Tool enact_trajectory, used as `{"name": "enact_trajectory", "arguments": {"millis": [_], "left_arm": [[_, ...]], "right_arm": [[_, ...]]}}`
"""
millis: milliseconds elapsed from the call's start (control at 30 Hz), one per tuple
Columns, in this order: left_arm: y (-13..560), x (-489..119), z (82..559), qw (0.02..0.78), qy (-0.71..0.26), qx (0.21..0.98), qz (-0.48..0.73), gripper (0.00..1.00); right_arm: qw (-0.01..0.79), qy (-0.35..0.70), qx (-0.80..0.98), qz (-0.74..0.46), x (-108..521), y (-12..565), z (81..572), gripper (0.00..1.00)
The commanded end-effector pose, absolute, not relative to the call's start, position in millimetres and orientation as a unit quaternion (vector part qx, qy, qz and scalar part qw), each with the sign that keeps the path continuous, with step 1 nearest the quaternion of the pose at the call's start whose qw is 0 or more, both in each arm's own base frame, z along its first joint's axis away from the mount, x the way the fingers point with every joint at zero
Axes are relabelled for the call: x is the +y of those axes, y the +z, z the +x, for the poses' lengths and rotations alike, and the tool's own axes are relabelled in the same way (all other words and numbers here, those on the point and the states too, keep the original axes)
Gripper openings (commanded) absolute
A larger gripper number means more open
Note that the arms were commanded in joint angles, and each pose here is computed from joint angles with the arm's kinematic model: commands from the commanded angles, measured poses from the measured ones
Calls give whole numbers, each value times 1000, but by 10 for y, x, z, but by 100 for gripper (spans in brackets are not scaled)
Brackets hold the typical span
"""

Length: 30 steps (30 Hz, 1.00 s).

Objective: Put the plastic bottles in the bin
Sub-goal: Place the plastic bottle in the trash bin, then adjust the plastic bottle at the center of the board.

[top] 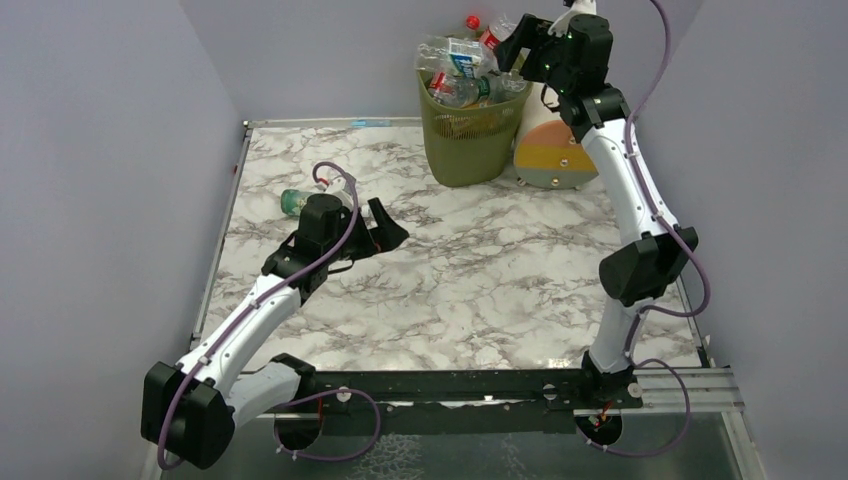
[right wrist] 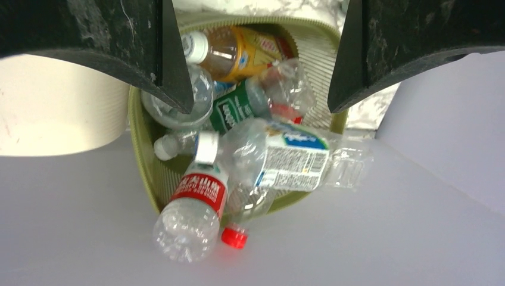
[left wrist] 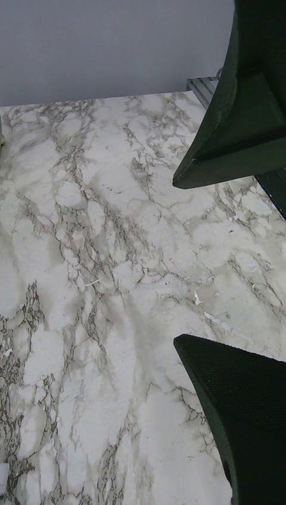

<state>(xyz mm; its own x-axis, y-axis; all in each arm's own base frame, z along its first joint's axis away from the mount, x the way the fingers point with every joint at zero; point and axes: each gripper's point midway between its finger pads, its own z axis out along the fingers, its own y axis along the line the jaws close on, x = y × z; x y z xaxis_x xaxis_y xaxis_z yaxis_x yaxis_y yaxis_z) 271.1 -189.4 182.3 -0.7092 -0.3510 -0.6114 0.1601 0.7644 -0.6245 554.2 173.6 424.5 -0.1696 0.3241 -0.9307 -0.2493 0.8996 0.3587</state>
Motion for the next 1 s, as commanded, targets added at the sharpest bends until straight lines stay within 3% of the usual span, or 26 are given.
{"name": "enact_trajectory", "arguments": {"millis": [0, 500, 967], "left_arm": [[1944, -1856, 2884, 393, -327, 857, -59, 99], [1726, -1113, 3331, 403, -235, 861, -200, 99], [1348, -570, 3612, 366, -186, 843, -349, 99]], "right_arm": [[643, 264, 719, -10, 1857, 4450, 5229, 87], [594, 293, 749, -30, 1886, 4101, 4724, 88], [552, 336, 762, -40, 1934, 3783, 4235, 89]]}}
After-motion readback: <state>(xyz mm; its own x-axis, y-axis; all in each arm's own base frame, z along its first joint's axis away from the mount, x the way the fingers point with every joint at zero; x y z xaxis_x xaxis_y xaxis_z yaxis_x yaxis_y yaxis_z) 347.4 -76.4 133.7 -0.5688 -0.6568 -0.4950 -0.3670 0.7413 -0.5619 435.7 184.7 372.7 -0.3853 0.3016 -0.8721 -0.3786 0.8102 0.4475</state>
